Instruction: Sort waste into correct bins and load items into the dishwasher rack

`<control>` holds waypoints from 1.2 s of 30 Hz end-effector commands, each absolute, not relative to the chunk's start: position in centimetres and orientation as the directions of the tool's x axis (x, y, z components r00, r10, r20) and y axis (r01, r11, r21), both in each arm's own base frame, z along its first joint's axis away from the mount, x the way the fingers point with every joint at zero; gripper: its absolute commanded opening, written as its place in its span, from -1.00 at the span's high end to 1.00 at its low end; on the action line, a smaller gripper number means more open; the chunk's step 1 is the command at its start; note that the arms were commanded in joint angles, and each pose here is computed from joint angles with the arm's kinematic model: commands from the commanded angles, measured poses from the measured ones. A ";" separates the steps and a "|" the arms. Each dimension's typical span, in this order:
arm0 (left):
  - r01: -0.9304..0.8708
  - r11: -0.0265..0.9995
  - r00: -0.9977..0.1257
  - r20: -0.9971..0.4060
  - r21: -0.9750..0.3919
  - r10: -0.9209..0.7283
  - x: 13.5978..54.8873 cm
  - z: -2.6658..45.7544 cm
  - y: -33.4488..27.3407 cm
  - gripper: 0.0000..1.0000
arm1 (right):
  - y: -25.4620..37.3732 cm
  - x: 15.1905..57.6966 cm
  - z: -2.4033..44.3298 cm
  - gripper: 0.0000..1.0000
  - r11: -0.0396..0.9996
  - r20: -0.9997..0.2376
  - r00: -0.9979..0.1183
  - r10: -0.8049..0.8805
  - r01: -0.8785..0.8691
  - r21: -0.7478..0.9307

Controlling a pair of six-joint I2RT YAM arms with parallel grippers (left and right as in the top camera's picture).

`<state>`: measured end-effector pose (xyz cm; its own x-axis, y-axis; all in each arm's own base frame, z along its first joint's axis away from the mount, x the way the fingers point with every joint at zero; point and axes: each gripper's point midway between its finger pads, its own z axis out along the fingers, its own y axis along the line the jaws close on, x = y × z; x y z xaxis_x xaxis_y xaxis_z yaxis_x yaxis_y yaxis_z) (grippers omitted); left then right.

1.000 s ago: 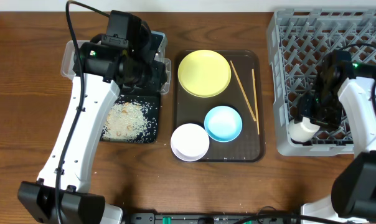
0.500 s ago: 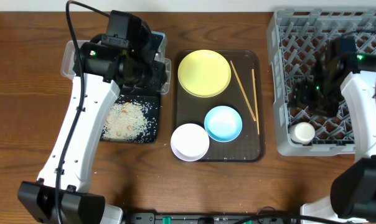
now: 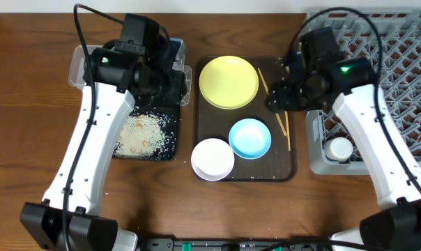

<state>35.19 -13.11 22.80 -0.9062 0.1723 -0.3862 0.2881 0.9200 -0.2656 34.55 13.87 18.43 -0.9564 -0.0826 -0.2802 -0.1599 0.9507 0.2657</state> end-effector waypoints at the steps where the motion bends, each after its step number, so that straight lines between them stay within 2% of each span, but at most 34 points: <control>1: 0.237 0.928 -0.938 -0.318 -0.287 0.142 34.2 21.0 -13.4 0.25 | 14.1 34.2 16.5 -0.47 0.958 -0.223 -0.973 -0.060 -0.119 0.262; 5: 0.240 0.922 -0.949 -0.273 -0.303 0.158 33.0 18.8 -15.5 0.25 | 14.0 34.1 16.1 -0.48 0.959 -0.214 -0.975 -0.057 -0.113 0.261; 13: 0.349 0.883 -0.924 -0.274 -0.314 0.267 31.4 14.2 -22.1 0.25 | 13.5 34.2 16.0 -0.51 0.966 -0.212 -0.976 -0.053 -0.104 0.238; 24: 0.283 0.914 -0.958 -0.135 -0.290 0.254 31.4 7.0 -25.0 0.24 | 12.9 34.2 15.9 -0.54 0.974 -0.213 -0.976 -0.052 -0.097 0.206; 36: 0.299 0.915 -0.953 -0.136 -0.271 0.271 31.6 5.6 -25.7 0.22 | 12.8 34.3 15.9 -0.54 0.974 -0.217 -0.975 -0.056 -0.101 0.202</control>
